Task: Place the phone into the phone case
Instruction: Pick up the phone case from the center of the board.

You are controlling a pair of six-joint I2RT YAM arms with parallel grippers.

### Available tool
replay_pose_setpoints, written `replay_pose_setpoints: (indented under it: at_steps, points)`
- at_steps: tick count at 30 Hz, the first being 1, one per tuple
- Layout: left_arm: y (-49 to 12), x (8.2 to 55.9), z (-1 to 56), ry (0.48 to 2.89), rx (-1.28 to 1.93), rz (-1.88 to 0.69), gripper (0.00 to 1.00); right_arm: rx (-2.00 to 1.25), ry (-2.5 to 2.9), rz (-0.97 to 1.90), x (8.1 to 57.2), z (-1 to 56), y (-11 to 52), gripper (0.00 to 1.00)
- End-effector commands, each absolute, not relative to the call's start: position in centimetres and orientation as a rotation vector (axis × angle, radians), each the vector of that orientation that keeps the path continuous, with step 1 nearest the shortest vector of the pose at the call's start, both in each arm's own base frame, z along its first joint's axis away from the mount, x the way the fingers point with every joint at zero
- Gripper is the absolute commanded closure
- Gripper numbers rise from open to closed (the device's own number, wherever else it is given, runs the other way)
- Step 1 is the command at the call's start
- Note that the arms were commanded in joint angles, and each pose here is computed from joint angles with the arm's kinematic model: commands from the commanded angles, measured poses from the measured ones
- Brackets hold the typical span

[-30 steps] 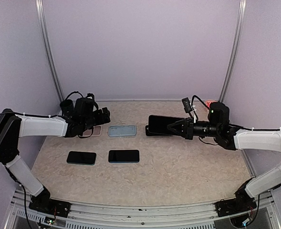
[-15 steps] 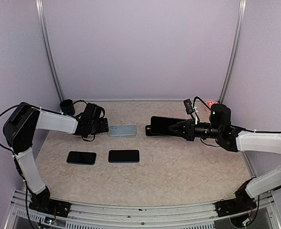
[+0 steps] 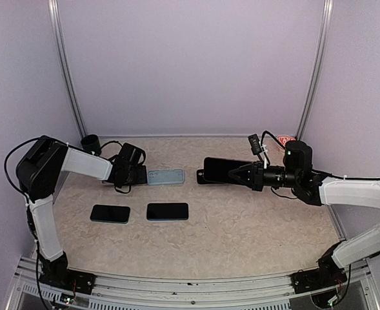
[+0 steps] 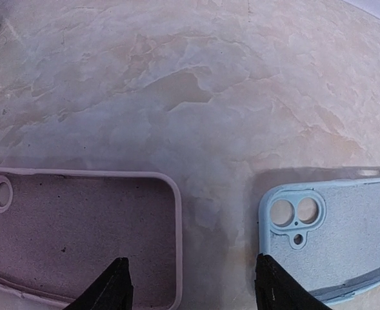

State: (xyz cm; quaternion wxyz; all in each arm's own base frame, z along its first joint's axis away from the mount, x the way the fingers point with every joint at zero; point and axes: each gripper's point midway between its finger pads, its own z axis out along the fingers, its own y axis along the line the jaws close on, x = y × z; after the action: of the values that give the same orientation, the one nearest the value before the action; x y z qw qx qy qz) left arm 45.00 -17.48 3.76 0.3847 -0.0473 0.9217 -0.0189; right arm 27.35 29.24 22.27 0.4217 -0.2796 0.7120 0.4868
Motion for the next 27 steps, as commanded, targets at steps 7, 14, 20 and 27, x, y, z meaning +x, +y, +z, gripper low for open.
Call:
replay_pose_setpoints:
  at_steps: [7,14,20,27]
  points:
    - [-17.0,46.0,3.0,2.361,-0.122,-0.028,0.45,-0.718,1.74,1.229,27.1,22.7,29.7,1.0]
    - [-16.8,46.0,2.0,2.379,-0.123,-0.015,0.53,-0.722,1.742,1.234,27.2,22.8,30.0,1.0]
    - [-16.7,45.9,1.7,2.384,-0.126,-0.013,0.66,-0.731,1.743,1.241,27.2,22.9,30.3,1.0]
    - [-16.7,45.6,1.2,2.397,-0.134,-0.016,0.8,-0.741,1.738,1.238,27.3,23.3,30.5,1.0]
